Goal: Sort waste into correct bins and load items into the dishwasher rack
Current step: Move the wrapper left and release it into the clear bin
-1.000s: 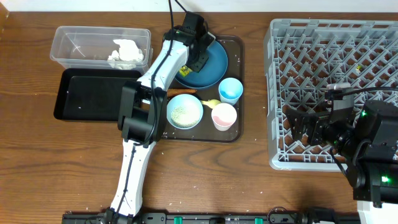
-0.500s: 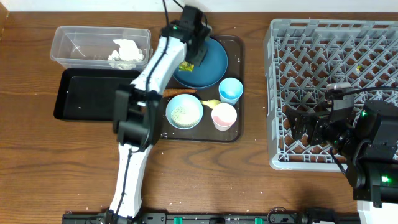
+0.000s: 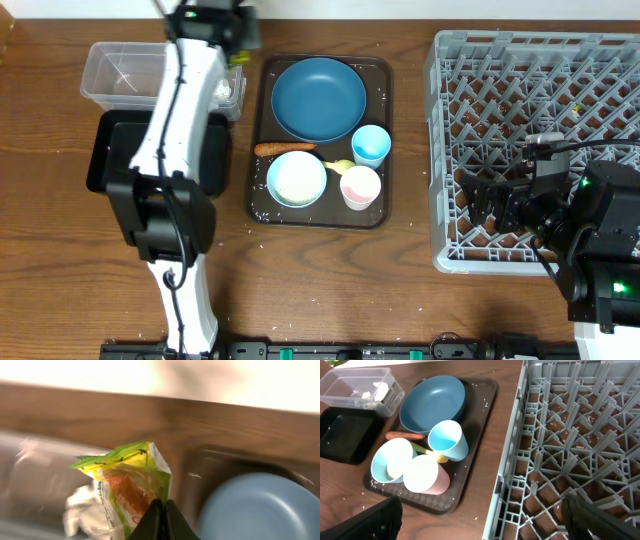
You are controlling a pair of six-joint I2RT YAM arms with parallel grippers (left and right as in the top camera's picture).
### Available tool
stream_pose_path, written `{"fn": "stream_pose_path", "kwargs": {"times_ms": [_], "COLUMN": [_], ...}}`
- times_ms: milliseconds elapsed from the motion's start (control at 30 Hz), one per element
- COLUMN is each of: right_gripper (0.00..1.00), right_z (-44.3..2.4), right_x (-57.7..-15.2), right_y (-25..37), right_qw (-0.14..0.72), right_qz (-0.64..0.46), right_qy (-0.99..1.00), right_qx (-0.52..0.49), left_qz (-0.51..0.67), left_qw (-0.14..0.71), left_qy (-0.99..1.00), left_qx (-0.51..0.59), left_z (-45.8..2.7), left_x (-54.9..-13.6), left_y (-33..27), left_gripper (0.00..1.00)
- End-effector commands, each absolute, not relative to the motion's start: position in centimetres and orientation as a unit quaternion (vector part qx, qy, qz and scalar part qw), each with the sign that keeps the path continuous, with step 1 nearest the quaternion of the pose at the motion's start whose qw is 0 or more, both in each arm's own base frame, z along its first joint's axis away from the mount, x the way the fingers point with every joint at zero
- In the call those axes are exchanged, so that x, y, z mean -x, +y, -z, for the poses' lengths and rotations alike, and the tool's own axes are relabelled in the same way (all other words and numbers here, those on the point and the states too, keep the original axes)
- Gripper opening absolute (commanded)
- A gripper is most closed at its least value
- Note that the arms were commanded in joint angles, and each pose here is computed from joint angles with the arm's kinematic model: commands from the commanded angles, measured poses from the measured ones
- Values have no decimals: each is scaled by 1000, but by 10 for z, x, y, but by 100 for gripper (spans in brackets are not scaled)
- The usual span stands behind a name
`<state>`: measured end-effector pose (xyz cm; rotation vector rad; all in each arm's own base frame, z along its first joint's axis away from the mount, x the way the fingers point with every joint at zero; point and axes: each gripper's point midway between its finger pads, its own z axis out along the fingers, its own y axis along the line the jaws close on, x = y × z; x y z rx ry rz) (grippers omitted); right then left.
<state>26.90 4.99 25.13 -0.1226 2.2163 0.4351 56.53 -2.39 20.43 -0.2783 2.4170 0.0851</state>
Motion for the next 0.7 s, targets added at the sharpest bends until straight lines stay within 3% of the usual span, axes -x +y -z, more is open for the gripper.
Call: {"fn": "stream_pose_path", "kwargs": {"times_ms": [0, 200, 233, 300, 433, 667], "right_gripper": [99, 99, 99, 99, 99, 99], "right_z": [-262, -264, -264, -264, -264, -264], "right_x": [-271, -273, -273, -273, -273, -273], "right_y": [46, 46, 46, 46, 46, 46], "right_qw": [438, 442, 442, 442, 442, 443], "right_qz": [-173, -172, -172, -172, -172, -172], "right_qy": [881, 879, 879, 879, 879, 879], "right_qx": [41, 42, 42, 42, 42, 42], "left_qz": [-43, -41, -42, -44, -42, 54], "left_qw": [324, 296, 293, 290, 297, 303], "left_qy": [906, 879, 879, 880, 882, 924], "left_qx": [268, 371, 373, 374, 364, 225], "left_z": [-175, -138, -135, -131, -138, -185], "left_x": [-564, -562, -562, -562, -564, -559], "left_y": [34, 80, 83, 85, 84, 36], "left_gripper": [6, 12, 17, 40, 61, 66]}}
